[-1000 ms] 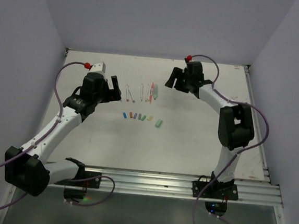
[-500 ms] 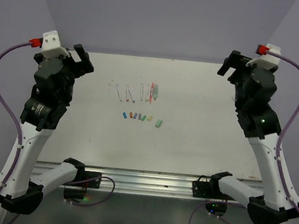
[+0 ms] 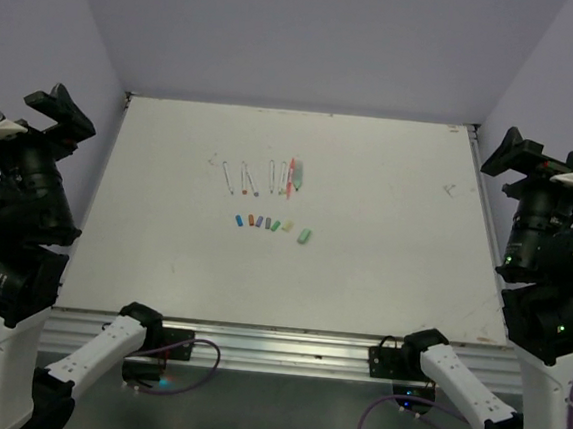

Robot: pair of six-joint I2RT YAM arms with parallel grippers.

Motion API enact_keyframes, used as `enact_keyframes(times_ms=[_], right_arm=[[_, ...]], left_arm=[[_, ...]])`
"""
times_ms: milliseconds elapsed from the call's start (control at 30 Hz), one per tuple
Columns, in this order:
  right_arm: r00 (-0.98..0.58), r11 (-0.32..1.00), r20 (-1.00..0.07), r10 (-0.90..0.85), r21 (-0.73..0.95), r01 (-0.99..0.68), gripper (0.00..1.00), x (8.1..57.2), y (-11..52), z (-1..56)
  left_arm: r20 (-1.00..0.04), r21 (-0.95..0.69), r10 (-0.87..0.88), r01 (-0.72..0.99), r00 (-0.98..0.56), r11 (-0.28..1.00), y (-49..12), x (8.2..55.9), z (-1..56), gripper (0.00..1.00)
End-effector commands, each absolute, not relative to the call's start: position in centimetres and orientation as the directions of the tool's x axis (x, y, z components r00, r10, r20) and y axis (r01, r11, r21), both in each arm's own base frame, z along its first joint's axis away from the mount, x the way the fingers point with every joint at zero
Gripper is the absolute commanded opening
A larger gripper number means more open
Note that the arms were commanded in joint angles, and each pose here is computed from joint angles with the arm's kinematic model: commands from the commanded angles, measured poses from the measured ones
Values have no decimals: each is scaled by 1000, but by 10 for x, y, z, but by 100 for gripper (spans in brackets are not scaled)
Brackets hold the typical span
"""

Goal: Open the pen caps

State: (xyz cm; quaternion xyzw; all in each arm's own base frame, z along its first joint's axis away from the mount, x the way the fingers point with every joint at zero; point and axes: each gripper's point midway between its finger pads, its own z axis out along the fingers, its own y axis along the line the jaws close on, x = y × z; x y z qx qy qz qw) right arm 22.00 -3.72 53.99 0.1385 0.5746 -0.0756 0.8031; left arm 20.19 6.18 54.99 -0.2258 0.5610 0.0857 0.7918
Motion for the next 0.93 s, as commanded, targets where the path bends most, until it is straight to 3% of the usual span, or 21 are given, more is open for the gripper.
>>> enact_keyframes(times_ms=[0,900], right_arm=[[318,945,-948,-18,88,315,99,218,-43,541],[342,973,-939,27,104,209,99,225,-23,552]], left_arm=[[-913,-270,-78,-451,399,851,77,189,563,100],[-912,-272,-93,-418,399,867,71,194,557,100]])
